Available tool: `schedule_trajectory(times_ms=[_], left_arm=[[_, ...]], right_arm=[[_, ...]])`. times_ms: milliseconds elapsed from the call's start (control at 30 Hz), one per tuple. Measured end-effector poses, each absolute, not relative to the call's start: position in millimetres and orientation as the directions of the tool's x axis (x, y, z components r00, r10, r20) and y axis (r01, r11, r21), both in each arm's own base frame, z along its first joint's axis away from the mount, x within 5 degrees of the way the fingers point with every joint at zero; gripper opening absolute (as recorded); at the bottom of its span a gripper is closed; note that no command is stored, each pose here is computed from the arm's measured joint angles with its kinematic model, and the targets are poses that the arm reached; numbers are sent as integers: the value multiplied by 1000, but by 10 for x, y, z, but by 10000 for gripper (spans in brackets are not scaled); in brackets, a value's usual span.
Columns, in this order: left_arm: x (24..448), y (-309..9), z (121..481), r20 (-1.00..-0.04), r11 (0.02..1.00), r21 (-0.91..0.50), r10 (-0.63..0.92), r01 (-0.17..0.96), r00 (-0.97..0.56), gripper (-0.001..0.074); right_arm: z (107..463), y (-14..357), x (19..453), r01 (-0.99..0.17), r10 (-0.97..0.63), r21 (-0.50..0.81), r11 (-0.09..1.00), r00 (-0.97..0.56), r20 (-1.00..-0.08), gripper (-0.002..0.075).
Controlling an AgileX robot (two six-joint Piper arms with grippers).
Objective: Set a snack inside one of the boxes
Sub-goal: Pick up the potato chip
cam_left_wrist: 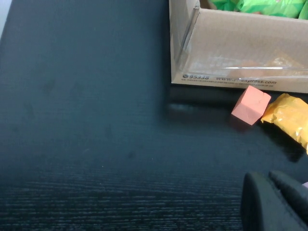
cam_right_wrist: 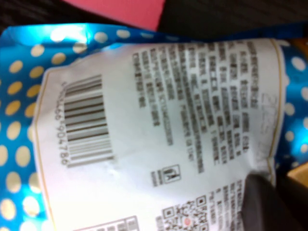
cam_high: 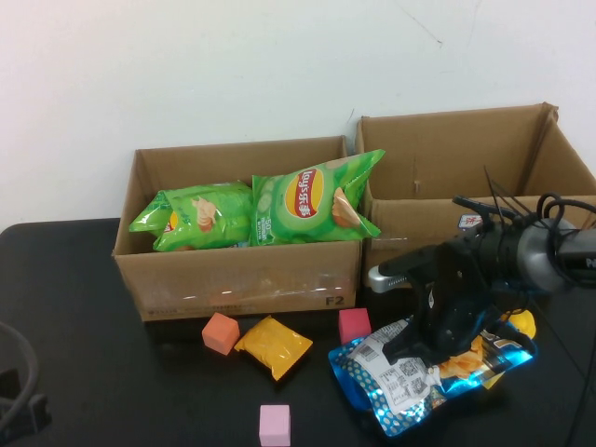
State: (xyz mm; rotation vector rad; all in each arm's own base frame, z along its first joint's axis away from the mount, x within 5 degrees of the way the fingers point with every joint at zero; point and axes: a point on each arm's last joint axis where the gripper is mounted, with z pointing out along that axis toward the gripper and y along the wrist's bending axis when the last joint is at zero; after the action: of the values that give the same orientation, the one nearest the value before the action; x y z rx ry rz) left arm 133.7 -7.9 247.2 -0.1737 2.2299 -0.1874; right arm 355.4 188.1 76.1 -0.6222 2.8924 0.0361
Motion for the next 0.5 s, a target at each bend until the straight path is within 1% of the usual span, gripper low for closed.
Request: schedule_trajectory(times_ms=[100, 333, 400, 500], left_arm=[[1337, -79, 2472, -767, 980, -193, -187, -57, -614, -2], [1337, -77, 2472, -767, 980, -189, -184, -57, -614, -2], [1337, -77, 2472, -767, 980, -189, -184, -57, -614, -2], [1333, -78, 2467, -763, 980, -189, -183, -57, -620, -2]], right_arm=[[779, 1880, 3559, -414, -412, -21, 910, -899, -150, 15], [913, 1874, 3563, -449, -450, -38, 892, -893, -20, 6], [984, 1868, 3552, -451, -452, -39, 892, -892, -14, 6], [1106, 1866, 3550, -455, -456, -39, 890, -889, -34, 6]])
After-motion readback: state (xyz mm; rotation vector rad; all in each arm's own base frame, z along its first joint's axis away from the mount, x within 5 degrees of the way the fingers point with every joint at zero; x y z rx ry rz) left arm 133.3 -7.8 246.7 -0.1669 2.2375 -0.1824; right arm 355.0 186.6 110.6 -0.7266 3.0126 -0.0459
